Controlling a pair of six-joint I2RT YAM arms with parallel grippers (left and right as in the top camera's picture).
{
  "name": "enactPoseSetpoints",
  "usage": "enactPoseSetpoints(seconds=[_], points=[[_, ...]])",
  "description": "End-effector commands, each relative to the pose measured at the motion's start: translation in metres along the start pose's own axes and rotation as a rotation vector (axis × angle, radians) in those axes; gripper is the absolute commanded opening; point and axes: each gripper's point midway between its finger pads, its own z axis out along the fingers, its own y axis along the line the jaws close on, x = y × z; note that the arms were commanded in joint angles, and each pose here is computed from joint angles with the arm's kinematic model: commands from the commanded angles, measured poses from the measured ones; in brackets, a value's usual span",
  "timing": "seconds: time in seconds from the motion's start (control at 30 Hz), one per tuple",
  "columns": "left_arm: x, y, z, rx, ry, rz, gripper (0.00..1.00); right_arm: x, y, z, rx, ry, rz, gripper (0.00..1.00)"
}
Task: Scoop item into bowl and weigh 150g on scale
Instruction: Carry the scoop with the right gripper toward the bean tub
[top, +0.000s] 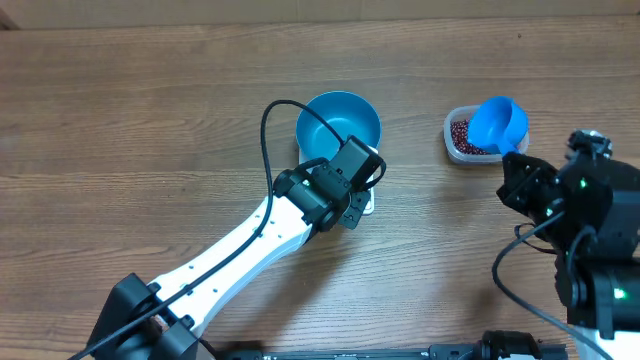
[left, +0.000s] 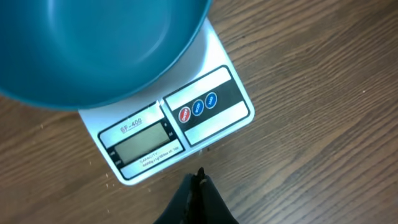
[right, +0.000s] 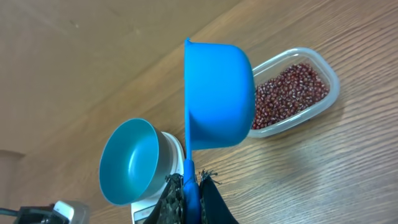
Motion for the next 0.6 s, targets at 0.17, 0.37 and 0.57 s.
enactPoseSetpoints(seconds=[0.17, 0.37, 0.57], points=[[0.011, 0.01, 0.051, -0.086, 0.071, 0.106, 0.04, -0.022, 0.018, -0.007, -0.065, -0.069, -0.047, 0.04], [0.008, 0.02, 0.066, -0.138, 0.065, 0.127, 0.04, -0.025, 0.019, -0.007, -0.068, -0.081, -0.05, 0.04], [0.01, 0.017, 0.078, -0.128, 0.074, 0.146, 0.04, -0.026, 0.019, -0.007, -0.066, -0.085, -0.051, 0.04]])
